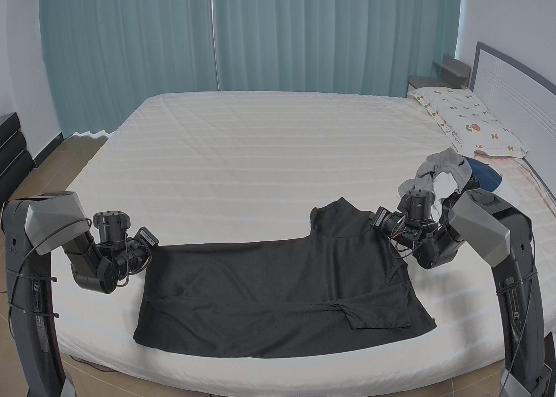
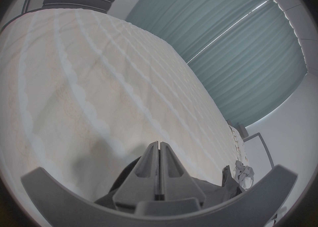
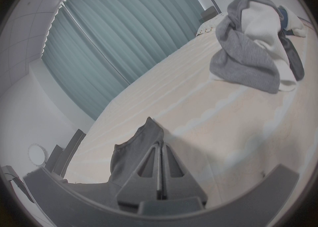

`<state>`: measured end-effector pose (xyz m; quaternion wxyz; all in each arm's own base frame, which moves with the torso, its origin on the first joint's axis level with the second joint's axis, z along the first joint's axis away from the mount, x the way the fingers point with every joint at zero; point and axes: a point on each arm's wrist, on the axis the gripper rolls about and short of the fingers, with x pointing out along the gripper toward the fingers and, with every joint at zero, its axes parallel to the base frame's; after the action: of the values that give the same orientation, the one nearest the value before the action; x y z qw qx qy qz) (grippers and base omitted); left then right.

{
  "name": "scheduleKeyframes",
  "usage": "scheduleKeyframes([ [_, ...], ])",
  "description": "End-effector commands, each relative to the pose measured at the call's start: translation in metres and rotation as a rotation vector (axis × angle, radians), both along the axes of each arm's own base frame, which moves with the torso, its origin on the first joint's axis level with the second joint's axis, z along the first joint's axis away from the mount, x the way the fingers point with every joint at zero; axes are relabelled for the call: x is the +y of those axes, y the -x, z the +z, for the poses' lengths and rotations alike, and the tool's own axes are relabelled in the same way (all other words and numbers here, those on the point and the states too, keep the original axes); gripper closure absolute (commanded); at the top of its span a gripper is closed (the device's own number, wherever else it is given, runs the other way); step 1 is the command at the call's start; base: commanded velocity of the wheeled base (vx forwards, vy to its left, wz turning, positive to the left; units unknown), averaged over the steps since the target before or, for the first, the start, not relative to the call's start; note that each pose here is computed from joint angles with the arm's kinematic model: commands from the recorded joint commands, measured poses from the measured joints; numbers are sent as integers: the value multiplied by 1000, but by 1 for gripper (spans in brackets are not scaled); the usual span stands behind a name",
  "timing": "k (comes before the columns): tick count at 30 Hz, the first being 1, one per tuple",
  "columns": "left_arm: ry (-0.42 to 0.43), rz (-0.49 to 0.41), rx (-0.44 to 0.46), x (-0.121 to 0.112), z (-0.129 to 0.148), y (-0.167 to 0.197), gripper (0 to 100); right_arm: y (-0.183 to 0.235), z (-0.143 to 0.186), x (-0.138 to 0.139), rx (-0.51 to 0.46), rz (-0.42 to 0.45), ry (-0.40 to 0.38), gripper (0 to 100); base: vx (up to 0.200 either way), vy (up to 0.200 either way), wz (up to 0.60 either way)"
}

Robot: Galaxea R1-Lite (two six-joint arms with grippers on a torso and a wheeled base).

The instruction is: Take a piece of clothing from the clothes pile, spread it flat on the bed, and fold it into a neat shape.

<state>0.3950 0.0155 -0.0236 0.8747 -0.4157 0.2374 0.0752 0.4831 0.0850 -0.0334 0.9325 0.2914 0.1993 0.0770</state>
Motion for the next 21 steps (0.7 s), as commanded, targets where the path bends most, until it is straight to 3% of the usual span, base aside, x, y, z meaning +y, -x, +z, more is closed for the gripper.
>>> scheduleKeyframes([
  [1, 0, 11, -18, 5, 6, -1, 100, 0, 13, -6, -26, -11, -4, 100, 0, 0, 0],
  [21, -1, 49, -72, 22, 27, 3, 100, 31, 19, -24, -94, 28, -21, 100, 0, 0, 0],
])
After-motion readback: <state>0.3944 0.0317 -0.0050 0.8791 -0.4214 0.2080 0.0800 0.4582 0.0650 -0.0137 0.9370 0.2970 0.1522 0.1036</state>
